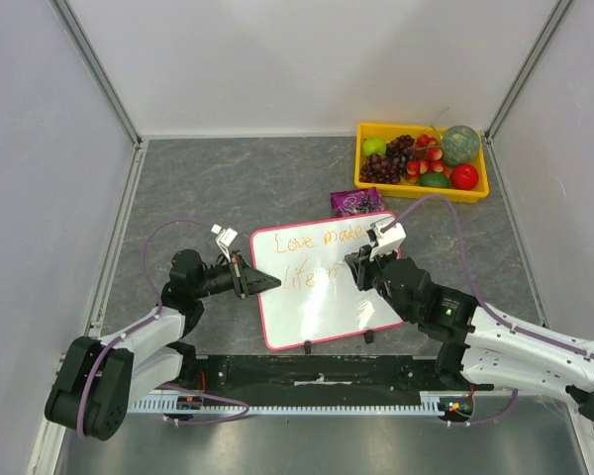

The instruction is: Write a sentence on the whiteboard

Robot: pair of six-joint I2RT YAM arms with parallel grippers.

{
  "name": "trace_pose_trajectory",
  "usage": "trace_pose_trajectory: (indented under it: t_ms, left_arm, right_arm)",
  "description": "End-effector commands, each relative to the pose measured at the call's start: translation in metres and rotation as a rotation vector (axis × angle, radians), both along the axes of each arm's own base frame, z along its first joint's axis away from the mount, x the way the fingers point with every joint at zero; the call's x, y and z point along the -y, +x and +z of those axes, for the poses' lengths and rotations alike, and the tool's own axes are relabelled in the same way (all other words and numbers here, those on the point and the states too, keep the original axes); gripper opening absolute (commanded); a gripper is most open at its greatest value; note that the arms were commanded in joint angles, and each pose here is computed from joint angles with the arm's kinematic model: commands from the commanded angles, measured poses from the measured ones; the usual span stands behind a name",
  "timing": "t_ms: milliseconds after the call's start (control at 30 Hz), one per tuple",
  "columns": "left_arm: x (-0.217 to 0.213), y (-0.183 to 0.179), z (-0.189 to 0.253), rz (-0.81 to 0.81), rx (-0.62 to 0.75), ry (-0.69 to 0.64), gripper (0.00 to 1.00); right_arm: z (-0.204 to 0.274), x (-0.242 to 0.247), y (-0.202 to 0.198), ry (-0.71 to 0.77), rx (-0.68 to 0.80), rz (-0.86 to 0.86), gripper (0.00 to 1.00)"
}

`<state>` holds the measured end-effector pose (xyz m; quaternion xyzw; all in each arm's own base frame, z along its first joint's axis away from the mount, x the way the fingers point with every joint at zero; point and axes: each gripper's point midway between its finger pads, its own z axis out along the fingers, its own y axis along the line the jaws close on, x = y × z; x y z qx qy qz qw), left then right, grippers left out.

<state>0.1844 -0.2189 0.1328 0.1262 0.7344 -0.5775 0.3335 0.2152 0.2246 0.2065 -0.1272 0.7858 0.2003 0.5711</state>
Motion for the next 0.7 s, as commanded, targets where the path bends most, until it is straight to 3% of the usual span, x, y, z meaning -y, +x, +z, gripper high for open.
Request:
trace_pose_trajectory:
  t_ms: [0,333,667]
  left_arm:
    - [-0.007,0.010,-0.023,0.037,0.094,0.107,0.02]
    - [-0.007,0.009,-0.023,0.036,0.096,0.106,0.02]
    - [-0.006,0.010,-0.022,0.034,0.097,0.105,0.02]
  right_arm:
    - [-0.011,0.003,0.005,-0.018,-0.011,-0.030,0.00]
    - [0.022,0.016,-0.001,0.073,0.032,-0.039,0.00]
    - [0.006,0.031,-0.007,0.042,-0.004,-0.062,0.00]
